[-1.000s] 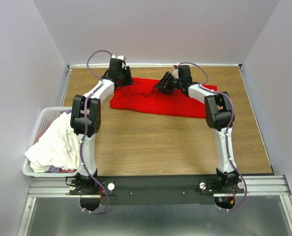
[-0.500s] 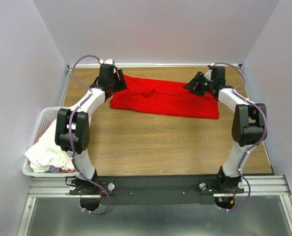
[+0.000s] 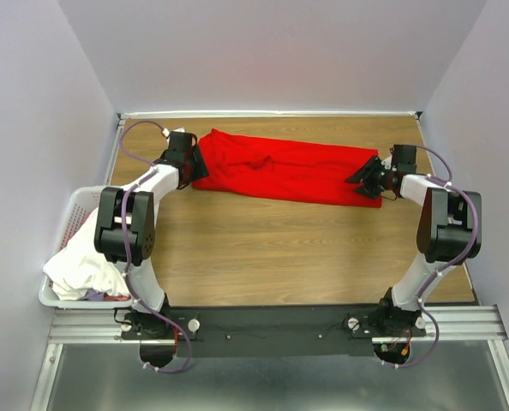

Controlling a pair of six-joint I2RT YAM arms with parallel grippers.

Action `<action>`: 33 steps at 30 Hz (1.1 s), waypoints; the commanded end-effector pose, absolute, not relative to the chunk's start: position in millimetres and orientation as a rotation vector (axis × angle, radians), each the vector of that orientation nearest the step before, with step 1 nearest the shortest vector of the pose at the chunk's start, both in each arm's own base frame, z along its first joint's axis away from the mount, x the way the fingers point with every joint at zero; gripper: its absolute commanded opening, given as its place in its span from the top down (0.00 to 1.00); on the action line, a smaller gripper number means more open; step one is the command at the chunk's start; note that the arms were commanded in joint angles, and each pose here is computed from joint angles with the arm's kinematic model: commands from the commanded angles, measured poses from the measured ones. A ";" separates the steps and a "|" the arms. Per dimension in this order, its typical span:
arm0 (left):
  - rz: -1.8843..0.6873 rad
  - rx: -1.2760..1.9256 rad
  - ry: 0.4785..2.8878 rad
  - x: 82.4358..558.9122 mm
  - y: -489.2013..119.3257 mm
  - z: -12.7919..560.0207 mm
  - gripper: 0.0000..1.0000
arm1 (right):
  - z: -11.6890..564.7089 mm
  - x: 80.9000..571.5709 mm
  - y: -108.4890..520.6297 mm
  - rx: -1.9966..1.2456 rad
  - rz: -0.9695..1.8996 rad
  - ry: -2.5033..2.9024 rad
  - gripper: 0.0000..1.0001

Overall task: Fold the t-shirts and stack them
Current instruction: Fold the tshirt

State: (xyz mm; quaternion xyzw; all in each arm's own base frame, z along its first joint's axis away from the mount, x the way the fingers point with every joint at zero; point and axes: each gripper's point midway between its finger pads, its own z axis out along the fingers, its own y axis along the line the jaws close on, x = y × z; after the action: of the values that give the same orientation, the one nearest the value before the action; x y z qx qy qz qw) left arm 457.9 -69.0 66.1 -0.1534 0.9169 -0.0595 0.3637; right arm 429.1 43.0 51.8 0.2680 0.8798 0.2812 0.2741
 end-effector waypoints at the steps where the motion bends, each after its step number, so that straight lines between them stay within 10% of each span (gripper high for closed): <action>1: -0.072 -0.463 2.374 455.9 -51.4 52.8 0.28 | 54.2 422.0 34.8 0.761 0.711 2.352 0.42; 33: -0.196 -0.428 2.495 443.2 -78.5 22.8 0.52 | 5.6 392.8 2.0 0.912 0.591 2.406 0.44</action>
State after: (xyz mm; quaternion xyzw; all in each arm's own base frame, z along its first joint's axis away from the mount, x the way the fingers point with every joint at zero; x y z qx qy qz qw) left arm 447.2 -70.4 31.3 -0.1621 0.9333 -0.0632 0.3142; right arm 411.1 18.1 29.8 0.3128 0.8732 0.2603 0.2681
